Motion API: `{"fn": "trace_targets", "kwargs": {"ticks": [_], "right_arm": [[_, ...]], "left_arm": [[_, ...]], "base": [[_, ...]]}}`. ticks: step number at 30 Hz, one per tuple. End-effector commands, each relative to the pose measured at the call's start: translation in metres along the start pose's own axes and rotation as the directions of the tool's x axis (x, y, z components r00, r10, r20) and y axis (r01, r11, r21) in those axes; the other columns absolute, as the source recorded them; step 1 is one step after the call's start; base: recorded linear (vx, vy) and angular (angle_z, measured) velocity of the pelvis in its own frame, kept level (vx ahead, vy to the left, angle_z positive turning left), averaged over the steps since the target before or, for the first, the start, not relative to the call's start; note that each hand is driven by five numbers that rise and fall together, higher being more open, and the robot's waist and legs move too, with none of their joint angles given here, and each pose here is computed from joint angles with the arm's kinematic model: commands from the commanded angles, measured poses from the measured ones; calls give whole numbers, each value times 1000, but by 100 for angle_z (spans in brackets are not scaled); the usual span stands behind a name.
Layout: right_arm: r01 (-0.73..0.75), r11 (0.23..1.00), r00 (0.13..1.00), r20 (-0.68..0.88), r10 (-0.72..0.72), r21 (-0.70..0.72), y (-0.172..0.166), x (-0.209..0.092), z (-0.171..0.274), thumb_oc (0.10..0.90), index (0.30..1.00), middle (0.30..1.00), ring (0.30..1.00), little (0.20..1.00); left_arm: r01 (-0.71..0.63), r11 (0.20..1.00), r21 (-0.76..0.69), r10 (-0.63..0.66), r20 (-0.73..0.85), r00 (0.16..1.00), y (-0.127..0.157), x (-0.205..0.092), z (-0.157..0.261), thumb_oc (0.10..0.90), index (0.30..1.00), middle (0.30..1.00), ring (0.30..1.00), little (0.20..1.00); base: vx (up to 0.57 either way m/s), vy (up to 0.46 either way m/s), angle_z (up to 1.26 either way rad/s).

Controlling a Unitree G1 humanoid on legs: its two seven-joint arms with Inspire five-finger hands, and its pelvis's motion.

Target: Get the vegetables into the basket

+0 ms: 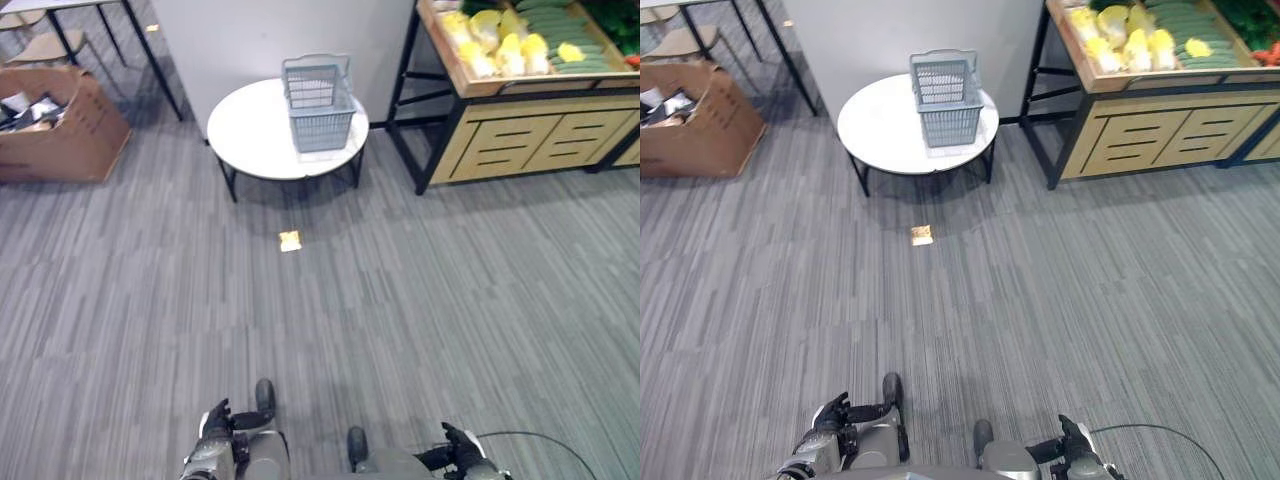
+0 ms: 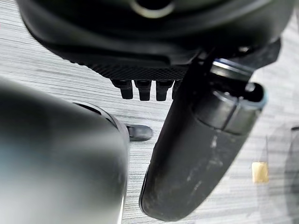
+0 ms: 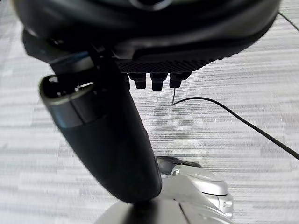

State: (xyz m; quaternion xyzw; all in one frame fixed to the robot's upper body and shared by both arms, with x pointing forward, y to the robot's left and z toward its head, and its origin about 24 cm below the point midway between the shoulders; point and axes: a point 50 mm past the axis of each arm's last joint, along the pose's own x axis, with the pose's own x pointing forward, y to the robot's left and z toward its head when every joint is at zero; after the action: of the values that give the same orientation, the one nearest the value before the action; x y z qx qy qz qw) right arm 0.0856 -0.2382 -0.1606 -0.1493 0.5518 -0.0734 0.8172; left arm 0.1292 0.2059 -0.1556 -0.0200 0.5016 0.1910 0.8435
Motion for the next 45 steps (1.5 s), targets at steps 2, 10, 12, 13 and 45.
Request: {"fn": "trace_targets", "kwargs": {"ticks": [2,10,12,13,45], "right_arm": [[-31,999,993,110,32,-8,17,1,28,900,1000,1000,1000,1000],[-31,999,986,162,33,-16,21,2,46,900,1000,1000,1000,1000],[-26,1000,980,195,28,-13,21,2,57,900,1000,1000,1000,1000],[-25,1000,981,194,28,-15,20,2,57,900,1000,1000,1000,1000],[61,998,994,88,-59,-12,-5,1,17,900,1000,1000,1000,1000]], "left_arm": [[-33,999,41,30,84,996,16,1,12,900,1000,1000,1000,1000],[-44,999,21,41,111,993,19,3,23,900,1000,1000,1000,1000],[-43,999,3,43,111,993,20,3,25,900,1000,1000,1000,1000],[-40,999,1,39,110,993,19,3,25,900,1000,1000,1000,1000],[-17,1000,-4,18,120,993,10,1,22,900,1000,1000,1000,1000]], "base": [[170,241,-26],[131,200,-15],[140,282,-22],[143,236,-30],[316,-55,17]]}}
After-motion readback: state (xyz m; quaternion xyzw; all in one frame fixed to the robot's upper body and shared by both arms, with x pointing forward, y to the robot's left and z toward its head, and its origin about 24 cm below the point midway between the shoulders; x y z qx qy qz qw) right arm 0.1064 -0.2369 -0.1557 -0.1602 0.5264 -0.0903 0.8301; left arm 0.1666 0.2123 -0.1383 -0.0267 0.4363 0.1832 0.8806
